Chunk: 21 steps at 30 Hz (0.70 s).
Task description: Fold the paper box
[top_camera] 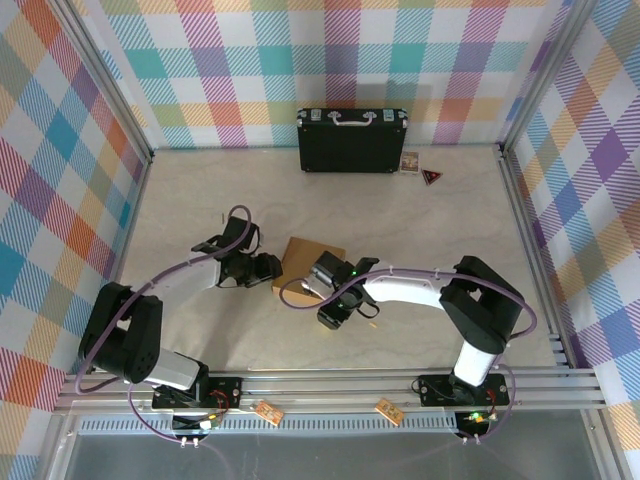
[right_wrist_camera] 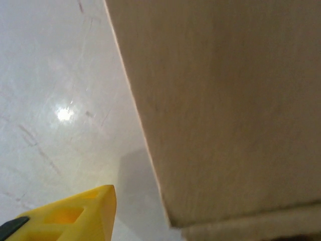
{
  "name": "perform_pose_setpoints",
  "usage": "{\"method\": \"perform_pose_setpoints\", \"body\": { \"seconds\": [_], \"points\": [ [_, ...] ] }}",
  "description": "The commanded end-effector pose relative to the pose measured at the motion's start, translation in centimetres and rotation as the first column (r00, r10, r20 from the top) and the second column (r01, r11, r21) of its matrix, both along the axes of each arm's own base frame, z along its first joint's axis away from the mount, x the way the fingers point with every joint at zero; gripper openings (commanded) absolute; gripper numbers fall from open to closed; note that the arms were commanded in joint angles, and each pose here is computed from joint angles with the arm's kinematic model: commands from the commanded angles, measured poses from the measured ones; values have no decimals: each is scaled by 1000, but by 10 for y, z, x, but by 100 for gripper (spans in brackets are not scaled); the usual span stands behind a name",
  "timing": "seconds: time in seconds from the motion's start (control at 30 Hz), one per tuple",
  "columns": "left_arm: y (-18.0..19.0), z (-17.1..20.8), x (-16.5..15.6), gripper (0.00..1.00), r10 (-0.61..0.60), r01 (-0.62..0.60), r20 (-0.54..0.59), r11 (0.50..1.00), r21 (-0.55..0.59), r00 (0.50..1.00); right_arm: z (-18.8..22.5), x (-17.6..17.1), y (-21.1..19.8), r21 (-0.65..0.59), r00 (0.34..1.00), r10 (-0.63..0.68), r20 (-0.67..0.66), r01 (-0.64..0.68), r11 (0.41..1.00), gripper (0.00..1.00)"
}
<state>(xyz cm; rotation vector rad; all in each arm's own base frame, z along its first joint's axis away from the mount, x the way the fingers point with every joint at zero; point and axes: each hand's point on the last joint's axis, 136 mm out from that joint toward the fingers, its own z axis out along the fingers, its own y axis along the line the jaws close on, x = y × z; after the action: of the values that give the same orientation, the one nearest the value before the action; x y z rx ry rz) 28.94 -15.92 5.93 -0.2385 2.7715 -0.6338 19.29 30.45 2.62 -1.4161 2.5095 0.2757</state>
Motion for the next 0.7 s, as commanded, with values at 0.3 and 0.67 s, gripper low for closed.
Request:
{"method": "perform_pose_setpoints", "body": {
  "seconds": [0.3, 0.67],
  "points": [
    [-15, -14, 4, 38, -65, 65, -60, 998, 3, 996, 8, 30, 16, -4, 983, 81, 162, -81, 997, 27],
    [-17, -19, -1, 36, -74, 74, -64, 997, 3, 995, 4, 25, 18, 13, 989, 69, 128, -71, 997, 31]
  ]
}}
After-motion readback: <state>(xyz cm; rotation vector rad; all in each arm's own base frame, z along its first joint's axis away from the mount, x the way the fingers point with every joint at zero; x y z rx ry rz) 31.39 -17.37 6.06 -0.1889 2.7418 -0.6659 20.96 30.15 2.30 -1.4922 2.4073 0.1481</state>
